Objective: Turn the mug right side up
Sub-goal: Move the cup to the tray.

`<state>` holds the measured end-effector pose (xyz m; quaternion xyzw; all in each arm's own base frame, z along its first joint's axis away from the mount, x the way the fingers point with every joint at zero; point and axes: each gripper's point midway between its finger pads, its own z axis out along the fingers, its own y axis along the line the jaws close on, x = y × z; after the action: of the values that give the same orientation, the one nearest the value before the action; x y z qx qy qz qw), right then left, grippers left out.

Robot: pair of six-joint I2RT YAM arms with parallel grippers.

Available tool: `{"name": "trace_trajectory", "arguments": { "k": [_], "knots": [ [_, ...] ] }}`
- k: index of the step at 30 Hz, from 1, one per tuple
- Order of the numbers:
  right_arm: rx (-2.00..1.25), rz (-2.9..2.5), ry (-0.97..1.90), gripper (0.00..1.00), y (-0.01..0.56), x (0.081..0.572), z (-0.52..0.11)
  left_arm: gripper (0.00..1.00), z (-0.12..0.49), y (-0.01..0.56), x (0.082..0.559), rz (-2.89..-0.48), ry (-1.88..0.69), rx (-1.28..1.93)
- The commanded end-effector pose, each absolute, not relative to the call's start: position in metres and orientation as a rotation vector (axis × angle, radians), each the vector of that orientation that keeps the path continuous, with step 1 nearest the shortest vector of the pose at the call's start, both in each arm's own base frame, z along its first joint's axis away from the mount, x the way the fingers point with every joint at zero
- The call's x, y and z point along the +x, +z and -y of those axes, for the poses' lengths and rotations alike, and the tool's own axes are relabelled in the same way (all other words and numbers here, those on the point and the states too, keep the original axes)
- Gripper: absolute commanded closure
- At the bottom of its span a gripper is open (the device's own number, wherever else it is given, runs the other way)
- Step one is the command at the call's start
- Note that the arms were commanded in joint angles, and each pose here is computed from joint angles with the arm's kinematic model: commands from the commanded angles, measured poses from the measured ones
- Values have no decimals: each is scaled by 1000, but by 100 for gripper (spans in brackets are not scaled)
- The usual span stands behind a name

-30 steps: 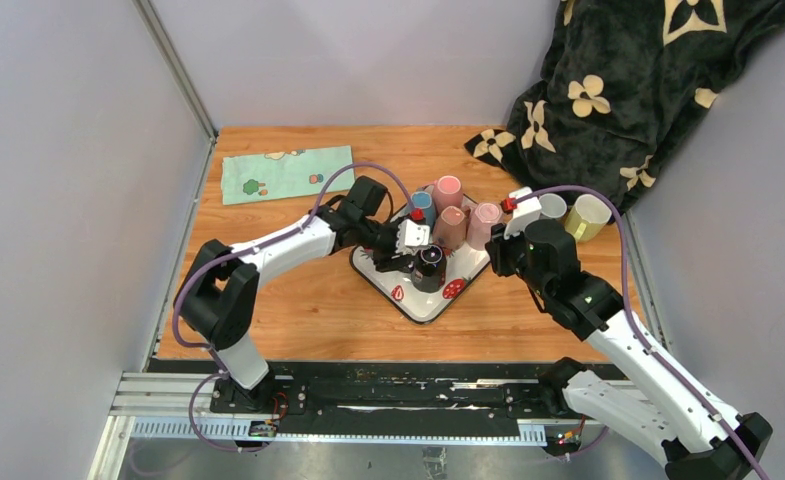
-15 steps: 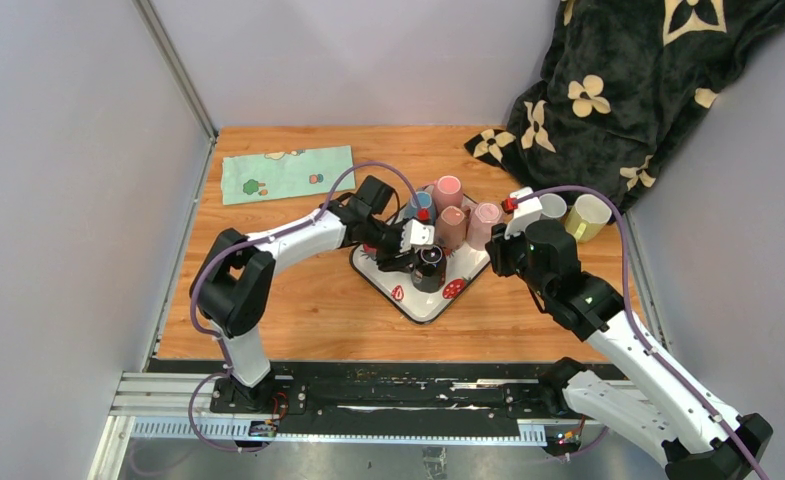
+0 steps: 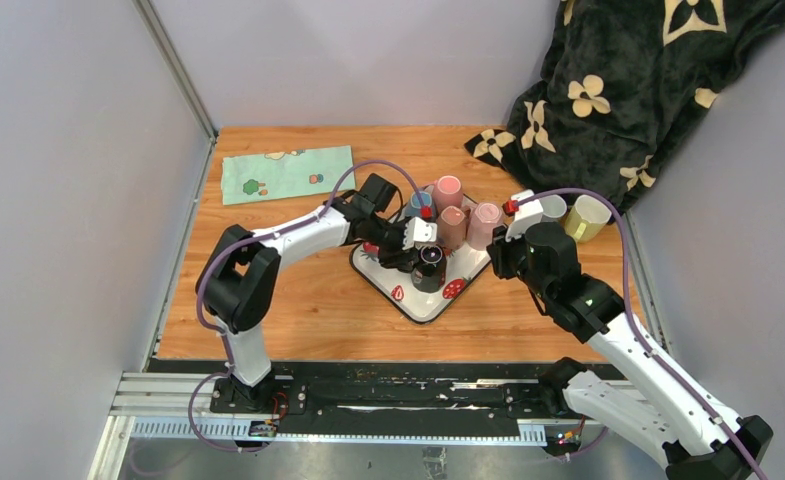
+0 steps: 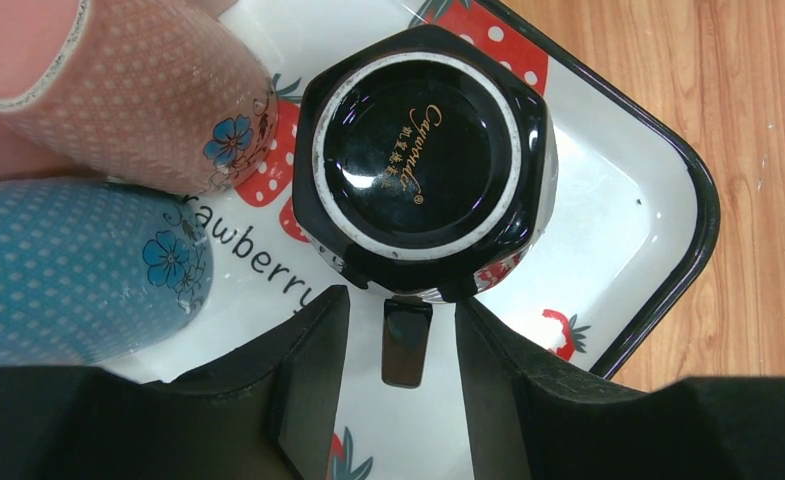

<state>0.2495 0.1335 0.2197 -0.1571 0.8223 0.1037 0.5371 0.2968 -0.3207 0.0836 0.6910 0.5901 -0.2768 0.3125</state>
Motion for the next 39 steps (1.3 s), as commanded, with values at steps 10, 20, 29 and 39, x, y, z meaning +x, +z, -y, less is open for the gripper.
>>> {"name": "trace_trajectory", "arguments": {
  "k": [10, 20, 29, 39],
  "knots": [
    [-331, -1963, 220, 71, 218, 249, -124, 53, 326, 77, 298, -1587, -732, 1848],
    [-326, -1966, 218, 71, 217, 249, -123, 67, 330, 76, 296, -1590, -745, 1861],
    [-323, -1966, 215, 71, 216, 248, -122, 84, 330, 78, 296, -1599, -742, 1854],
    [-313, -1966, 220, 71, 215, 248, -122, 100, 330, 100, 298, -1568, -710, 1763]
  ]
}}
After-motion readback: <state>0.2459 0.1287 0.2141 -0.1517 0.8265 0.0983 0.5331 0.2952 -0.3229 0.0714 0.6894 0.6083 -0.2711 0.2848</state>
